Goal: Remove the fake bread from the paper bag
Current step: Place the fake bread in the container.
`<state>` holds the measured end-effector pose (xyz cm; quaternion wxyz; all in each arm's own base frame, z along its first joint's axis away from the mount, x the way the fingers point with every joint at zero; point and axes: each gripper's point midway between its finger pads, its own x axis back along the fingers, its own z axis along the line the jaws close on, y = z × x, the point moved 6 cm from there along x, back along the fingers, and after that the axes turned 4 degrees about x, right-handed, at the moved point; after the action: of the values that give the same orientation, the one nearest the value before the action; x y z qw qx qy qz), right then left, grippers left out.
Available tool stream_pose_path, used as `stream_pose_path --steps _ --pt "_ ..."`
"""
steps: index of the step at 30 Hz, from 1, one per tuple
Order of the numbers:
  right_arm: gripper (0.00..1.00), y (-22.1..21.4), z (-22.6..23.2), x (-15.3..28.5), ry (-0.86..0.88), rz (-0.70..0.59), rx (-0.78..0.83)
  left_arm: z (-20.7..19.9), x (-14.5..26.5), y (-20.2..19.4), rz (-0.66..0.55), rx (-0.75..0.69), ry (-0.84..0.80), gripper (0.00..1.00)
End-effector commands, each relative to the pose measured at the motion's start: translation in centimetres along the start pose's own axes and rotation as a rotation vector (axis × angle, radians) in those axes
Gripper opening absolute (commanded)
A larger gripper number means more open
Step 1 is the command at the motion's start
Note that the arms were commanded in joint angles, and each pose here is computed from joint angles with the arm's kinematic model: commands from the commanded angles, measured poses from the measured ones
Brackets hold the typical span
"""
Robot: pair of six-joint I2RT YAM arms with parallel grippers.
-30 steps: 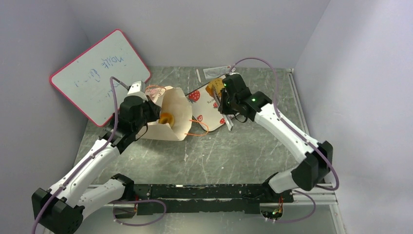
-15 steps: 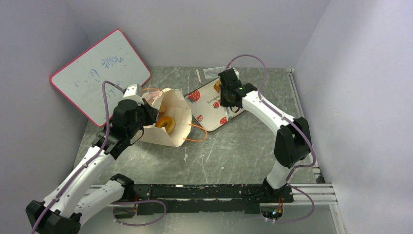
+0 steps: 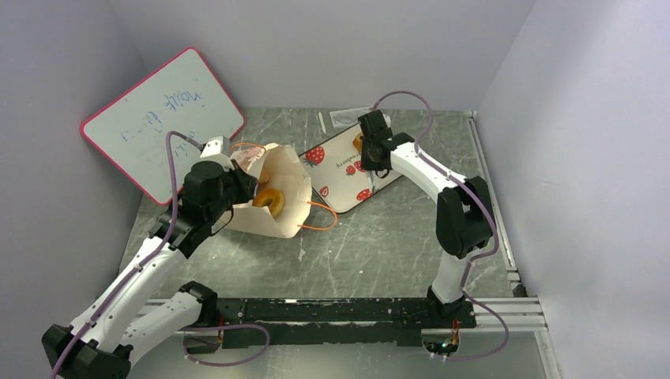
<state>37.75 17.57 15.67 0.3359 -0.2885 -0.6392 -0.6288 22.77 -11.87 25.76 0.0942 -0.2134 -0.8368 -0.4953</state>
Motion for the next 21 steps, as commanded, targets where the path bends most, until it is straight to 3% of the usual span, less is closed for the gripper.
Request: stream_pose_path --steps 1,7,14,21 --pt "0.00 2.08 0.28 -0.24 0.021 -0.068 -0.022 -1.06 0.80 1.08 -0.029 0.012 -0.052 0.07" --pt "0.04 1.72 0.39 -0.92 0.035 -0.047 -0.027 -0.87 0.81 0.87 -0.027 0.014 -0.046 0.07" --pt "0.28 1.74 0.48 -0.53 0.049 -0.047 -0.028 -0.76 0.64 0.66 -0.027 0.017 -0.046 0.07" --pt "0.32 1.51 0.29 -0.16 0.047 -0.037 -0.030 -0.91 0.48 0.74 -0.030 0.021 -0.051 0.07"
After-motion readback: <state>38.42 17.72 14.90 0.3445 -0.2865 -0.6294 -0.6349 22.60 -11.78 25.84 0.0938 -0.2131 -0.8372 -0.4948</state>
